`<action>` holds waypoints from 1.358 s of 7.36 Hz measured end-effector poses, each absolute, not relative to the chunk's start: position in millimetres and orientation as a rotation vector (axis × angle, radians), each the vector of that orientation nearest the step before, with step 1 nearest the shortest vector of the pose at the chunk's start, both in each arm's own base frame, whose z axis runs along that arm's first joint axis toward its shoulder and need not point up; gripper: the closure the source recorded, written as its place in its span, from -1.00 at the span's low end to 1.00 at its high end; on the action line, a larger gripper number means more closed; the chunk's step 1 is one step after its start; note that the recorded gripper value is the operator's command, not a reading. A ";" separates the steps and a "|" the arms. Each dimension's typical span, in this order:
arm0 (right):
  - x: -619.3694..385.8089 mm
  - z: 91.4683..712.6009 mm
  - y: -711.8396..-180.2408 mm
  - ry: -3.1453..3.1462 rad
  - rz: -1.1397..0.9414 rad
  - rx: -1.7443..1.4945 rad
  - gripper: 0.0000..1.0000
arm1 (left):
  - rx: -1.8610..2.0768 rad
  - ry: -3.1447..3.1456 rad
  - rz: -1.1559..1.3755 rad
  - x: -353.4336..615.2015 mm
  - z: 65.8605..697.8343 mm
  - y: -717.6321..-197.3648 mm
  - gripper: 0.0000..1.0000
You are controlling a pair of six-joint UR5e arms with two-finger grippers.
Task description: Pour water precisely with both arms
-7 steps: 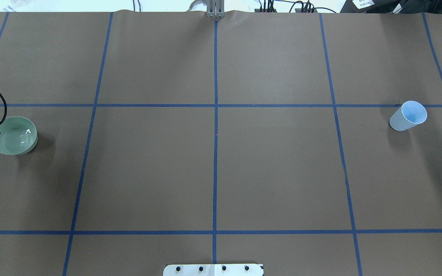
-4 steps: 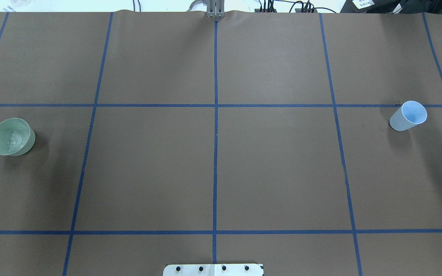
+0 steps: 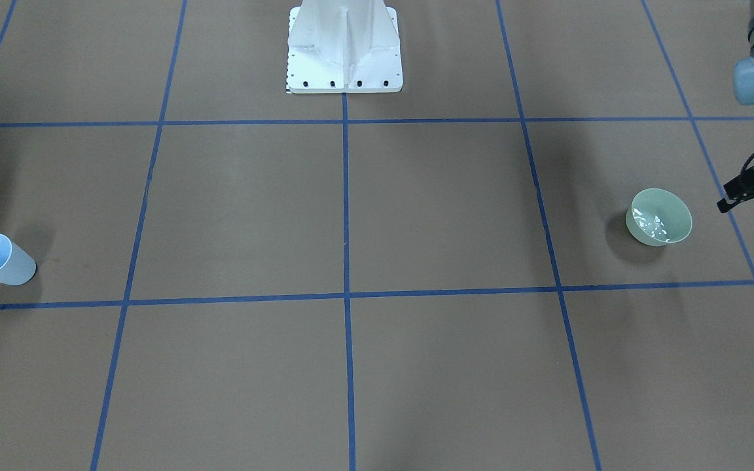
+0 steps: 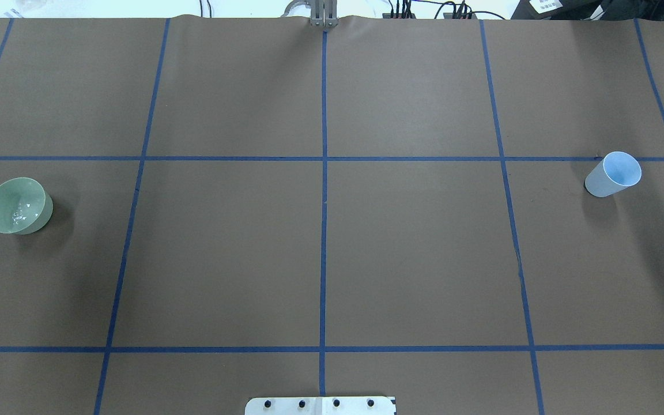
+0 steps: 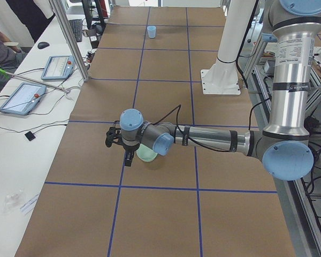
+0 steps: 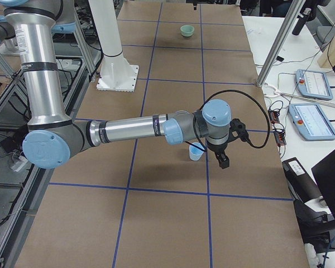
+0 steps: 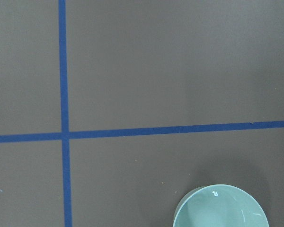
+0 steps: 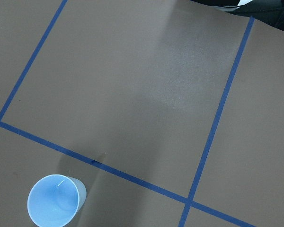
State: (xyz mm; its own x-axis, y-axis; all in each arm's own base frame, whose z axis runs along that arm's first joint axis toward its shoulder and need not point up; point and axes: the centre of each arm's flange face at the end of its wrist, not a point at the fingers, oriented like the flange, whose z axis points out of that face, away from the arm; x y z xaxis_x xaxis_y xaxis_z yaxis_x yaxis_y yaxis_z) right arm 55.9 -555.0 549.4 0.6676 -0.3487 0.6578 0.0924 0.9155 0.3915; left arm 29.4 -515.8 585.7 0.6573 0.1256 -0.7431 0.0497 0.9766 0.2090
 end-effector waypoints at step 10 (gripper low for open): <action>37.6 593.2 -537.6 -0.801 -0.177 0.144 -1.00 | 0.016 0.842 -0.010 -36.8 581.8 -490.2 -1.00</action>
State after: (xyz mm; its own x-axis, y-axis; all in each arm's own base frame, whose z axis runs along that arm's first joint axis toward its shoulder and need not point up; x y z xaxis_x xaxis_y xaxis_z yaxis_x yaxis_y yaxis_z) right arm 37.6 -537.6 593.2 0.6822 -0.2116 0.6998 0.1028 0.9755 0.1947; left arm -36.8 -490.2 581.8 0.6660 -0.0028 -0.7460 0.0156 0.9998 0.0102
